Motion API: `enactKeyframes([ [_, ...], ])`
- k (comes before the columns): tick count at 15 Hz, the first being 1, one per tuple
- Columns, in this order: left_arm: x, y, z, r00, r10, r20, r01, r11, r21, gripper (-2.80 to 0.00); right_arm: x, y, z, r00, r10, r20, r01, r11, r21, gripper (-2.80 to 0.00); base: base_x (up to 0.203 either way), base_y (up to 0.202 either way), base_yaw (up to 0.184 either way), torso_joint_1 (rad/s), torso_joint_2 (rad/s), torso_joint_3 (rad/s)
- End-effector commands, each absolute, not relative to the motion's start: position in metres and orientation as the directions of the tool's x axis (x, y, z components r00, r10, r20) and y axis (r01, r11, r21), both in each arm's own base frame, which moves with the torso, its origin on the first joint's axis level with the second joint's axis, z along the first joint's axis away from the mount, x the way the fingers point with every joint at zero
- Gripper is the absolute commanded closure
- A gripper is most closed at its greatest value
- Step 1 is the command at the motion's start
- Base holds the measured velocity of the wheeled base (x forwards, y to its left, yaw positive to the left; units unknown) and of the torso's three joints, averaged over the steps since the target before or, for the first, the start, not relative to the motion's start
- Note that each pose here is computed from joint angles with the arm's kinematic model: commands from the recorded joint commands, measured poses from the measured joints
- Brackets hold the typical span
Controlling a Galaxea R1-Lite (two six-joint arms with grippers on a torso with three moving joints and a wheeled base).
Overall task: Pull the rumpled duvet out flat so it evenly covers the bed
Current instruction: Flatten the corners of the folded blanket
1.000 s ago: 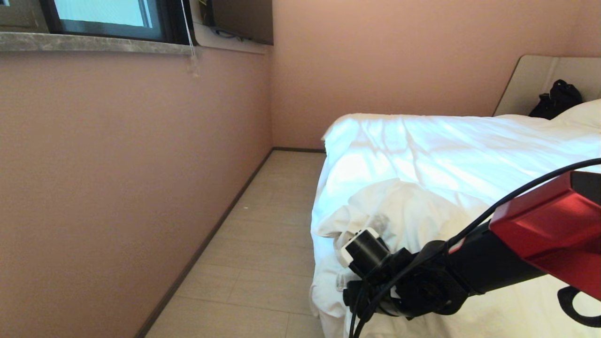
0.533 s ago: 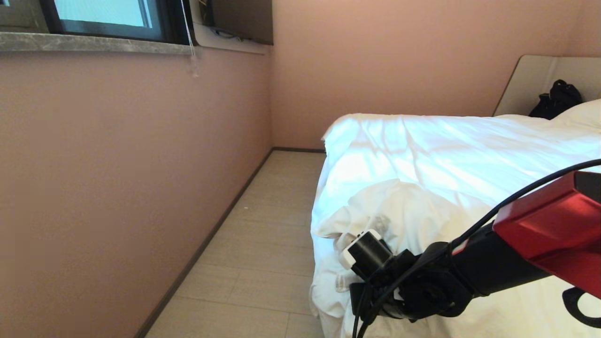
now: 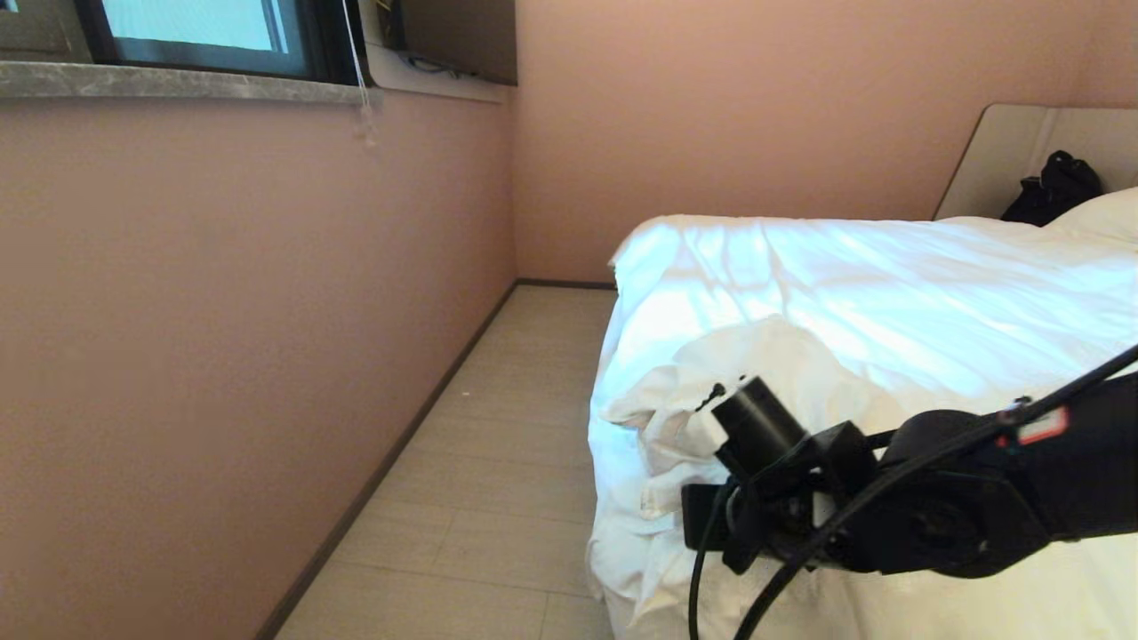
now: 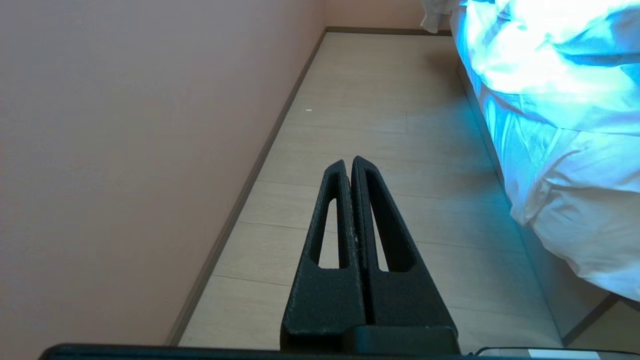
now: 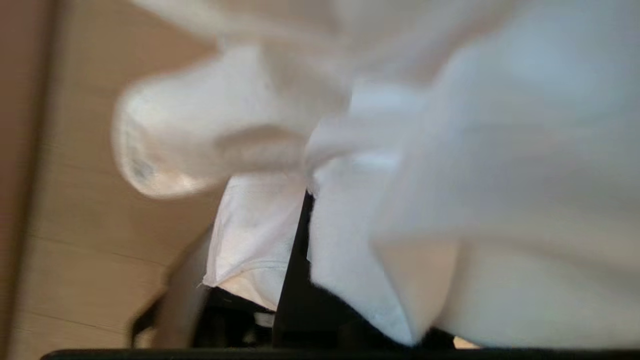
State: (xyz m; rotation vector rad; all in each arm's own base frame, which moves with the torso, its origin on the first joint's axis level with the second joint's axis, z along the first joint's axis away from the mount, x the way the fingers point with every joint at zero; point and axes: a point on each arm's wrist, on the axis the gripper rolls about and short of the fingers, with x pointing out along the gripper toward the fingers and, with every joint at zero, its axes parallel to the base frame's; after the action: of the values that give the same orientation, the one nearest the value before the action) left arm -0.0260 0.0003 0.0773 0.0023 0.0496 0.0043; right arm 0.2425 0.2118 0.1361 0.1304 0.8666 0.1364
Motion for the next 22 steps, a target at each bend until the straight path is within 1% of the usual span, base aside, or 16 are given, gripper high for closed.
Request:
enactKeyframes([
  [1,-0.026,0.000,0.077,0.999,0.005,-0.051,-0.004,1.000,0.002,0.00,0.231,0.190,0.201,0.733,0.237,-0.638,-0.075,0.960,0.271,0.00,0.000,0.000,0.000,0.000,0.00,0.000],
  [3,-0.026,0.000,0.077,0.999,0.005,-0.051,-0.005,1.000,0.003,0.00,0.236,0.172,0.238,0.784,0.232,-0.576,-0.053,0.949,0.310,0.00,0.000,0.000,0.000,0.000,0.00,0.000],
  [5,-0.026,0.000,0.077,0.999,0.005,-0.051,-0.005,1.000,0.003,0.00,0.244,0.156,0.258,0.823,0.203,-0.530,-0.022,0.944,0.328,0.00,0.000,0.000,0.000,0.000,0.00,0.000],
  [11,-0.026,0.000,0.077,0.999,0.005,-0.051,-0.005,1.000,0.002,0.00,0.254,0.135,0.289,0.883,0.168,-0.438,0.014,0.924,0.383,0.00,0.000,0.000,0.000,0.000,0.00,0.000],
  [14,-0.026,0.000,0.077,0.999,0.006,-0.051,-0.006,1.000,0.002,0.00,0.259,0.117,0.304,0.912,0.119,-0.394,0.055,0.913,0.404,0.00,0.000,0.000,0.000,0.000,0.00,0.000],
  [16,-0.026,0.000,0.077,0.999,0.003,-0.051,-0.003,1.000,0.002,0.00,0.271,0.098,0.302,0.919,0.051,-0.392,0.122,0.907,0.403,0.00,0.000,0.000,0.000,0.000,0.00,0.000],
  [19,-0.026,0.000,0.077,0.999,0.005,-0.051,-0.005,1.000,0.002,0.00,0.297,0.088,0.274,0.882,-0.018,-0.471,0.212,0.907,0.363,0.00,0.000,0.000,0.000,0.000,0.00,0.000],
  [22,-0.026,0.000,0.077,0.999,0.005,-0.051,-0.005,1.000,0.002,0.00,0.323,0.086,0.248,0.864,-0.053,-0.501,0.254,0.904,0.343,0.00,0.000,0.000,0.000,0.000,0.00,0.000],
])
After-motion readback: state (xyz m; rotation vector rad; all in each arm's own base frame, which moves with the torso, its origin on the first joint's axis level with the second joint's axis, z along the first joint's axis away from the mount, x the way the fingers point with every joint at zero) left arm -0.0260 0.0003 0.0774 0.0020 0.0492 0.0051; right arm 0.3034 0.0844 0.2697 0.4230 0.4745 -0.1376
